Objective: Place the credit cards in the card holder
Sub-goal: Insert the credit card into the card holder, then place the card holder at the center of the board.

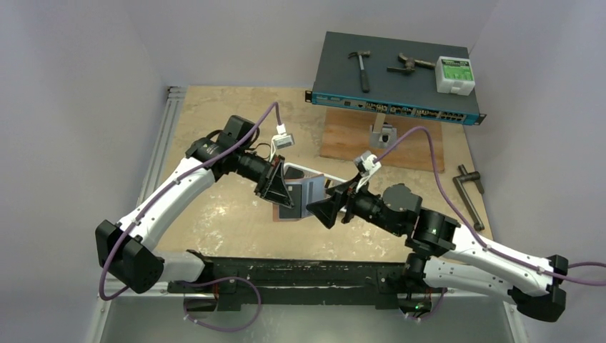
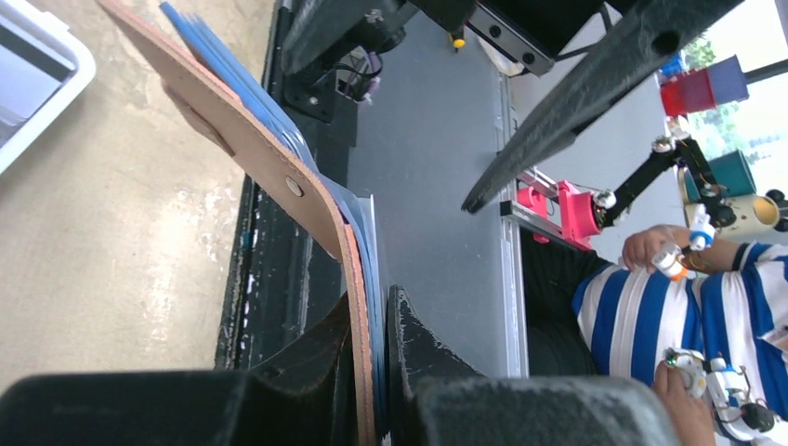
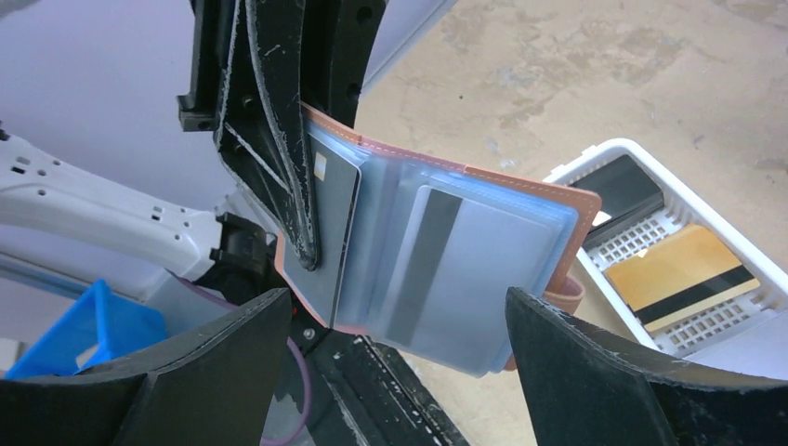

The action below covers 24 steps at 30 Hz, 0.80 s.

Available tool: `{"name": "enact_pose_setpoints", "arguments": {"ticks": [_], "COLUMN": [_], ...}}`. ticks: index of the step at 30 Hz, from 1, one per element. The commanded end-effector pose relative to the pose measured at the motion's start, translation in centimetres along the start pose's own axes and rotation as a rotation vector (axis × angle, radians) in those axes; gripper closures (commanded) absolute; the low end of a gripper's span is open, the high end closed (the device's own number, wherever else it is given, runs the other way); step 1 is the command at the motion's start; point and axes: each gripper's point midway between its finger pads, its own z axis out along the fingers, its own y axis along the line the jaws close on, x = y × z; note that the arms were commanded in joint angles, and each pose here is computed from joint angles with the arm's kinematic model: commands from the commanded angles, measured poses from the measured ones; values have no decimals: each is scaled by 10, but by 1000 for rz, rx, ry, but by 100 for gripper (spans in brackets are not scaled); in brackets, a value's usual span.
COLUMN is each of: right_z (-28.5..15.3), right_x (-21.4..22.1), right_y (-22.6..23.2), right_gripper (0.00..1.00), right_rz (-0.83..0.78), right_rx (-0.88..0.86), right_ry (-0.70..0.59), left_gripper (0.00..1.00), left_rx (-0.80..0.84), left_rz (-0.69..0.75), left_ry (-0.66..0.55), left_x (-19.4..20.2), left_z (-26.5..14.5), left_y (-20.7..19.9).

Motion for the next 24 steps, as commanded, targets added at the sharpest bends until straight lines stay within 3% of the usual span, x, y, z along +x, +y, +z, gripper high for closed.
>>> {"name": "enact_pose_setpoints", "arguments": {"ticks": [1,5,13,20,24], "right_z": [-12,-13,-4,-13,-15], "right_x": [-16,-9,-12,-32,-25], "right_y": [4,-10,0,31,50], "right_gripper": [12,7,2,5,12], "right_rz": [-10,2,21,42,49], "right_rx": [-41,23,-71,-353,-497], "right_ry": [-85,-75,-111,-191,-154], "left_gripper": [97,97,97,97,97], "left_rx": [125,156,230,300,313], "left_rz": [139,149,175,190,184], "left_ry": [-28,-29,-14,-2,3], "left_x": [-10,-8,3,13,14], "left_z": [-7,-9,-14,-17,-17], "left_y": [-38,-46,-64,-76,-74]}}
